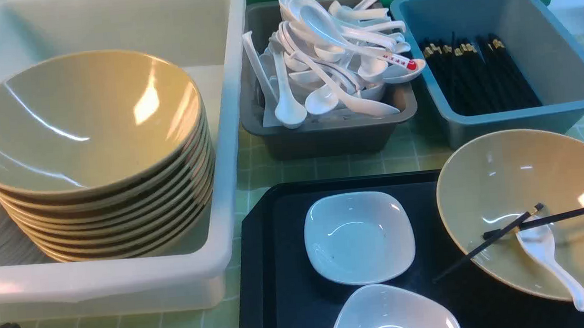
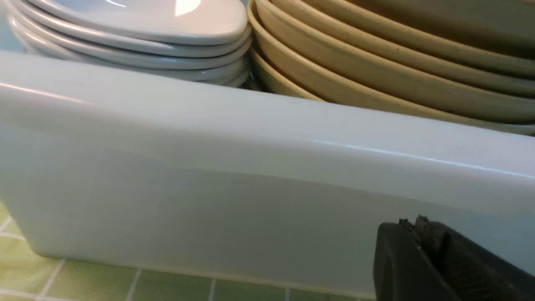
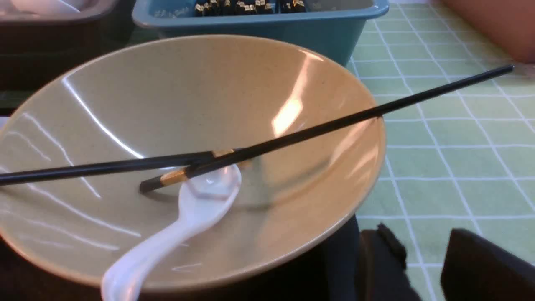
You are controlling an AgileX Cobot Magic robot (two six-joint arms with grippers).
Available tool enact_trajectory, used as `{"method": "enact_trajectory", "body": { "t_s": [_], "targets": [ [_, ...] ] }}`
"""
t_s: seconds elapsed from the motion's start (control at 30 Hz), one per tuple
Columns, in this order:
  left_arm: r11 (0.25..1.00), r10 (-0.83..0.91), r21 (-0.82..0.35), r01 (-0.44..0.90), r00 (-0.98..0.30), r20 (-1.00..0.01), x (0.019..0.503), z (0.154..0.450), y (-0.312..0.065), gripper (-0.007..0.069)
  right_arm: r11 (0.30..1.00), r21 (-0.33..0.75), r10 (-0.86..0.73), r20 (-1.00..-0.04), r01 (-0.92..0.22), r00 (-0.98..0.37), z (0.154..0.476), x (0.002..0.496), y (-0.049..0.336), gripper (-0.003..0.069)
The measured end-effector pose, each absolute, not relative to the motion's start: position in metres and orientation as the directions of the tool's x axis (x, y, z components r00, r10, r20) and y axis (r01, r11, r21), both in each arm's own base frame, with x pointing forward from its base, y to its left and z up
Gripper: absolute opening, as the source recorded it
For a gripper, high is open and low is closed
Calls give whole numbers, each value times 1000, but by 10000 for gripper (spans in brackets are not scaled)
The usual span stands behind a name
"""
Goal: On green table put chopsticks spoon bowls plates into blue grey white boxes.
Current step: 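Grasp the chopsticks with the right gripper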
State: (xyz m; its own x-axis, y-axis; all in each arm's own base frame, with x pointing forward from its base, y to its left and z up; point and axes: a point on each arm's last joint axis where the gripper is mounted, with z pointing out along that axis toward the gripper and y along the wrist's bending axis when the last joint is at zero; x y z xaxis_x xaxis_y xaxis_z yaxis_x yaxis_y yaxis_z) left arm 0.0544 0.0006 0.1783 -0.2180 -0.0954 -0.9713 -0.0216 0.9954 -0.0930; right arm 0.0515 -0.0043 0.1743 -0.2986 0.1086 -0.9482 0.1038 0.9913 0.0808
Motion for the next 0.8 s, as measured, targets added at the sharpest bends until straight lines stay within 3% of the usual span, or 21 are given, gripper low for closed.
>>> {"method": "enact_trajectory", "body": {
  "t_s": [0.8],
  "targets": [
    [996, -87, -84, -22, -221, -971, 54, 178, 1, -1, 991, 81, 109, -948, 104, -299, 174, 51, -4, 236]
  ]
}}
